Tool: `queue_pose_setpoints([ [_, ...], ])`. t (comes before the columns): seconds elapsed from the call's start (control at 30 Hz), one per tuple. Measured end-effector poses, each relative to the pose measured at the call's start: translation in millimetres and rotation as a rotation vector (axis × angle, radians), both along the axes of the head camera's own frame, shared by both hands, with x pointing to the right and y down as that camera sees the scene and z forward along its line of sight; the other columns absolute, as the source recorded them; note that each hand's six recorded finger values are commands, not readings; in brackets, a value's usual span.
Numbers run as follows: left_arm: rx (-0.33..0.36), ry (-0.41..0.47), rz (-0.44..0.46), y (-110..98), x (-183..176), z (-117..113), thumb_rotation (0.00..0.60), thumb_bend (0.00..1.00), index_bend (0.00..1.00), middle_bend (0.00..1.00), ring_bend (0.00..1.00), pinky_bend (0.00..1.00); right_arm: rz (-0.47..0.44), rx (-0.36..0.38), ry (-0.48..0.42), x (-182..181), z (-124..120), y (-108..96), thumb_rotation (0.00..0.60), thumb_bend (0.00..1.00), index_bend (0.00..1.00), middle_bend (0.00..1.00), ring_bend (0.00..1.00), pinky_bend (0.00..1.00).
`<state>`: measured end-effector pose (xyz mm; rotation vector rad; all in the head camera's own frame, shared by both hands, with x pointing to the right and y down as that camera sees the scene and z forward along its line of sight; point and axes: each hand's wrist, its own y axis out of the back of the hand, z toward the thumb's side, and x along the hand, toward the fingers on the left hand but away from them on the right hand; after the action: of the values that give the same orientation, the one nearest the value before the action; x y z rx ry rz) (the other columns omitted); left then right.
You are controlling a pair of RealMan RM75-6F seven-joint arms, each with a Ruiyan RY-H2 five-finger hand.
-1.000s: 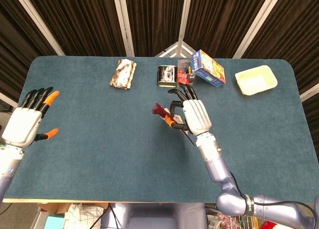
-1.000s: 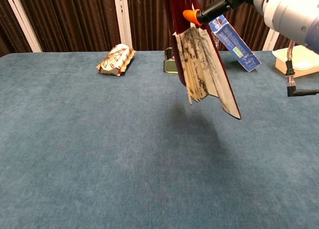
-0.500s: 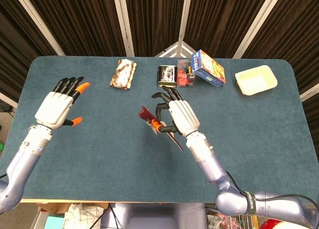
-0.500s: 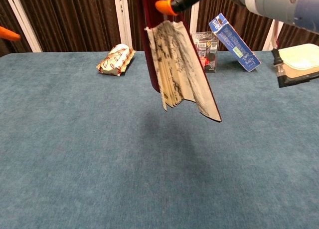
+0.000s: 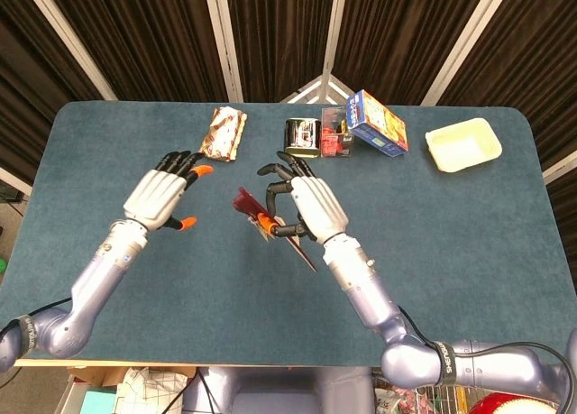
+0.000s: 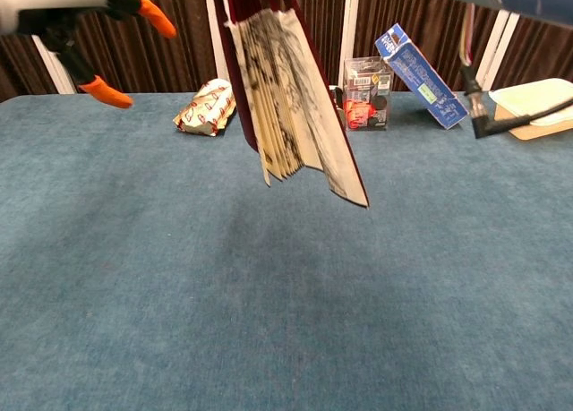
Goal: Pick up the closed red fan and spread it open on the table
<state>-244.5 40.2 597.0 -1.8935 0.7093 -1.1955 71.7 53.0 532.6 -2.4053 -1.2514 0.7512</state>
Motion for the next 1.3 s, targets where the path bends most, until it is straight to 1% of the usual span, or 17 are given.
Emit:
queue_pose_setpoints([
  [0.23, -0.04, 0.029, 0.024, 1.9, 23.8, 10.5, 0.6, 0.31, 0.24, 0.06, 0.0, 0.0, -0.011, -0.025, -0.04, -11.8, -5.9, 0.2, 0.6, 0.38, 0.76, 0.27, 0.01, 0.0],
  [0.4, -0.071, 0.063, 0.03, 5.1, 43.3, 17.4, 0.6, 0.36, 0.25, 0.06, 0.0, 0.0, -0.02, -0.026, -0.04, -14.6, -8.0, 0.4, 0.6, 0.38, 0.77, 0.28, 0.01, 0.0],
  [0.5, -0.091, 0.083, 0.033, 8.5, 54.0, 20.5, 0.6, 0.4, 0.26, 0.06, 0.0, 0.0, -0.016, -0.028, -0.045, -14.3, -9.4, -0.5, 0.6, 0.38, 0.77, 0.28, 0.01, 0.0],
  [0.63, -0.124, 0.104, 0.035, 14.8, 64.8, 25.2, 0.6, 0.49, 0.28, 0.06, 0.0, 0.0, -0.012, -0.028, -0.047, -13.6, -11.0, -1.5, 0.6, 0.38, 0.78, 0.28, 0.01, 0.0],
  [0.7, -0.141, 0.11, 0.039, 18.3, 69.8, 27.8, 0.6, 0.52, 0.31, 0.07, 0.0, 0.0, -0.012, -0.029, -0.048, -13.4, -11.7, -1.0, 0.6, 0.38, 0.78, 0.28, 0.01, 0.0],
  [0.73, -0.147, 0.112, 0.041, 19.6, 71.7, 28.9, 0.6, 0.53, 0.34, 0.07, 0.0, 0.0, -0.012, -0.031, -0.048, -13.3, -11.9, -0.6, 0.6, 0.39, 0.78, 0.28, 0.01, 0.0],
  [0.8, -0.159, 0.115, 0.043, 22.6, 75.9, 31.1, 0.6, 0.54, 0.43, 0.08, 0.0, 0.0, -0.011, -0.032, -0.048, -13.1, -12.0, -0.5, 0.6, 0.38, 0.78, 0.28, 0.01, 0.0],
  [0.87, -0.159, 0.111, 0.046, 24.6, 77.8, 32.1, 0.6, 0.56, 0.57, 0.1, 0.0, 0.0, -0.01, -0.034, -0.05, -12.8, -12.1, -0.4, 0.6, 0.38, 0.78, 0.28, 0.01, 0.0],
  [0.93, -0.155, 0.109, 0.044, 25.1, 78.2, 32.1, 0.6, 0.56, 0.64, 0.12, 0.0, 0.0, -0.007, -0.037, -0.051, -11.5, -11.9, -0.3, 0.6, 0.38, 0.79, 0.28, 0.01, 0.0],
  [1.0, -0.144, 0.109, 0.038, 24.5, 77.8, 31.5, 0.6, 0.56, 0.69, 0.14, 0.0, 0.0, -0.003, -0.038, -0.05, -9.9, -11.8, -0.8, 0.6, 0.38, 0.79, 0.28, 0.01, 0.0],
  [1.07, -0.128, 0.108, 0.025, 22.7, 76.0, 30.3, 0.6, 0.56, 0.72, 0.15, 0.0, 0.0, 0.002, -0.038, -0.048, -7.5, -11.5, -1.7, 0.6, 0.38, 0.79, 0.28, 0.01, 0.0],
  [1.3, -0.085, 0.103, -0.019, 12.9, 63.0, 24.0, 0.6, 0.56, 0.72, 0.16, 0.0, 0.0, 0.02, -0.038, -0.024, 5.4, -7.2, -3.6, 0.6, 0.38, 0.8, 0.28, 0.01, 0.0],
])
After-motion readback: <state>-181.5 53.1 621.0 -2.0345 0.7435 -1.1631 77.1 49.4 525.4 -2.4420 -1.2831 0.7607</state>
